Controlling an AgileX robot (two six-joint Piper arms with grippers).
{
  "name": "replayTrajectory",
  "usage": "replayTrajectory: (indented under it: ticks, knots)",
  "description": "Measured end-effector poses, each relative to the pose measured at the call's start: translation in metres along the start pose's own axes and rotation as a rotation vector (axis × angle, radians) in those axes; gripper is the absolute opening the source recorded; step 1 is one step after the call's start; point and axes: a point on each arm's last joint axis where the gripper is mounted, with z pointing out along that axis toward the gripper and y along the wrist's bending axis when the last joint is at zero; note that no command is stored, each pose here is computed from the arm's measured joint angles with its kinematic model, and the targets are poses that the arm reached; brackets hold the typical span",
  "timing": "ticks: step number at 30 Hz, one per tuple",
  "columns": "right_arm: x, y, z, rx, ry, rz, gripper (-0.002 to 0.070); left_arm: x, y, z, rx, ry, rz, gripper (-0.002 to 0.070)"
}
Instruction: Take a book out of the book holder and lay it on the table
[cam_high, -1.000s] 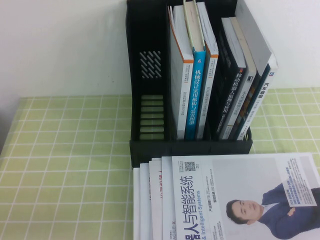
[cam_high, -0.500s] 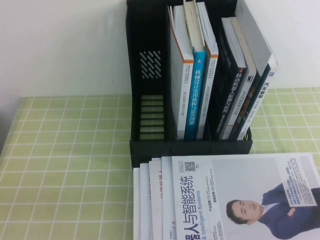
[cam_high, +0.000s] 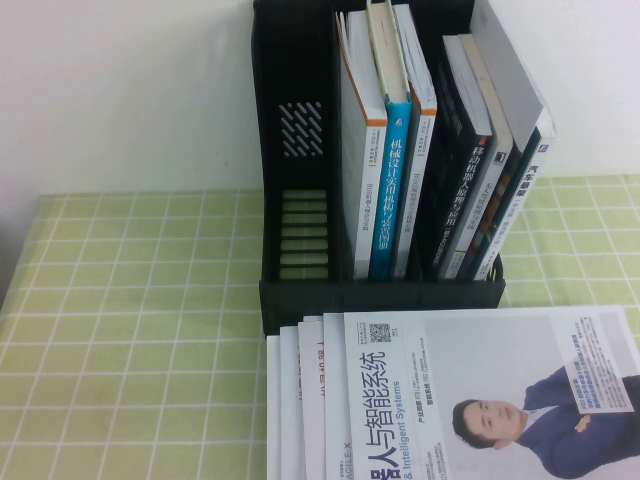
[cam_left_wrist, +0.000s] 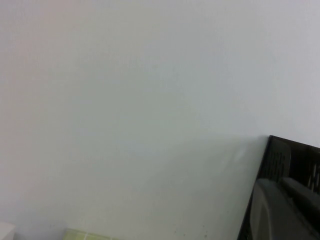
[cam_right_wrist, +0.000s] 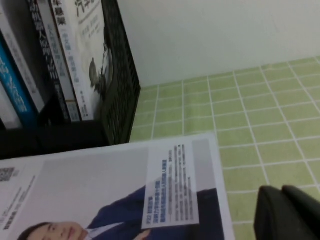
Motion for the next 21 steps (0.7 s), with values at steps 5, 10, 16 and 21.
replayTrajectory:
  ticks: [5, 10, 16, 21]
  knots:
    - [-0.003, 0.0, 0.0, -0.004, -0.031, 0.013, -0.0002, 0.0, 0.0, 0.0, 0.001, -0.003, -0.001, -0.0003]
    - [-0.024, -0.006, -0.004, 0.047, -0.277, 0.179, -0.0002, -0.012, -0.003, -0.001, 0.032, -0.128, -0.005, -0.0003]
    - [-0.049, -0.016, -0.015, 0.143, -0.535, 0.211, -0.0002, -0.03, -0.006, -0.005, 0.079, -0.337, -0.044, -0.0003]
    - [-0.091, -0.002, -0.039, 0.121, -0.695, -0.001, -0.0002, -0.048, -0.011, -0.004, 0.071, -0.334, -0.101, -0.0003]
